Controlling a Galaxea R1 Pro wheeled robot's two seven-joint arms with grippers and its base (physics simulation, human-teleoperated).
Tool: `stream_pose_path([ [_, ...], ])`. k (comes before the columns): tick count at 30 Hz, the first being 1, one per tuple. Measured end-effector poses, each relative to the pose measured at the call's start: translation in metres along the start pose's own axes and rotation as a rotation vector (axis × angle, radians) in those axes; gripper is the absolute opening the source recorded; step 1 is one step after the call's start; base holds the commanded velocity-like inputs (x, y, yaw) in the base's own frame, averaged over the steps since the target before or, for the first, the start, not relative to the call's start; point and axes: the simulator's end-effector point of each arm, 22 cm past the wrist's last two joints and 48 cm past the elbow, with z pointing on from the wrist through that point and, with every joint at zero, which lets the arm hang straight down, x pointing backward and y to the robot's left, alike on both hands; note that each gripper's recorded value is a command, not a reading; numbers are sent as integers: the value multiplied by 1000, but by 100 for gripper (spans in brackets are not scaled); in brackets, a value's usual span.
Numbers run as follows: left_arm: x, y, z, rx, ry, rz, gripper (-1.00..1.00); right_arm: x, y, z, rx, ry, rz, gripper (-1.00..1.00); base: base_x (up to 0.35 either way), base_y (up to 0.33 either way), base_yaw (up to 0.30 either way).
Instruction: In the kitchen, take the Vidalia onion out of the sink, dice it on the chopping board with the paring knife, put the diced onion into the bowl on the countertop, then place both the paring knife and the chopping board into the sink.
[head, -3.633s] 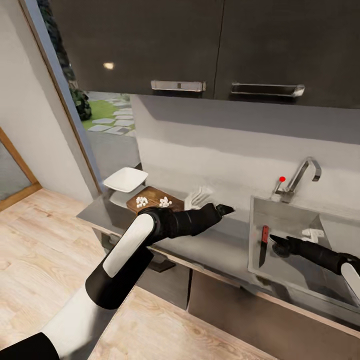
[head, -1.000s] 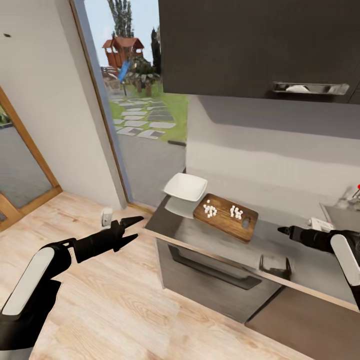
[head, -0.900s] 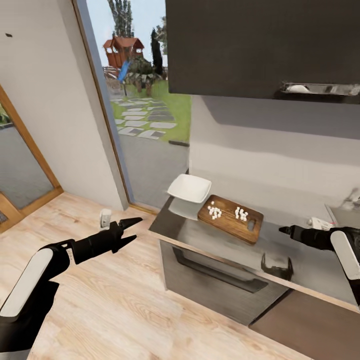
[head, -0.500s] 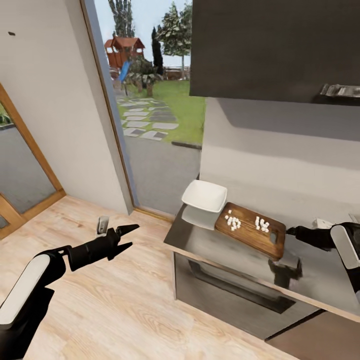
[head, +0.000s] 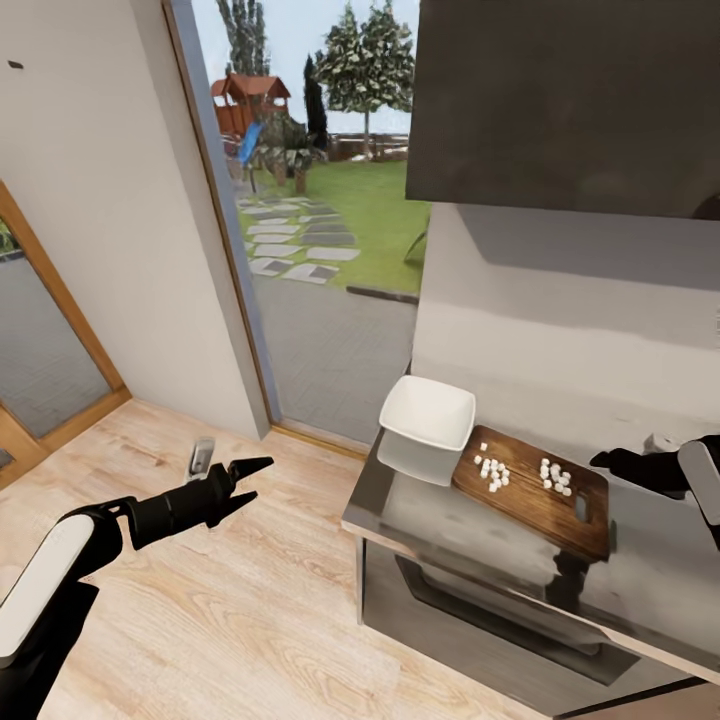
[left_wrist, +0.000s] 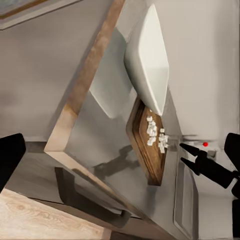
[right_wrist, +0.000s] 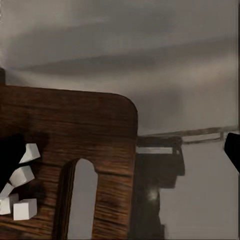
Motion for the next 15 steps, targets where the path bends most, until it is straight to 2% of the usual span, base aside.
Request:
stream_pose_path([
  [2,-2,-5,0,7,-3,11,100,0,0,1,0,1,0,100,0,0,0],
  [15,-2,-5,0,7,-3,11,100,0,0,1,0,1,0,100,0,0,0],
])
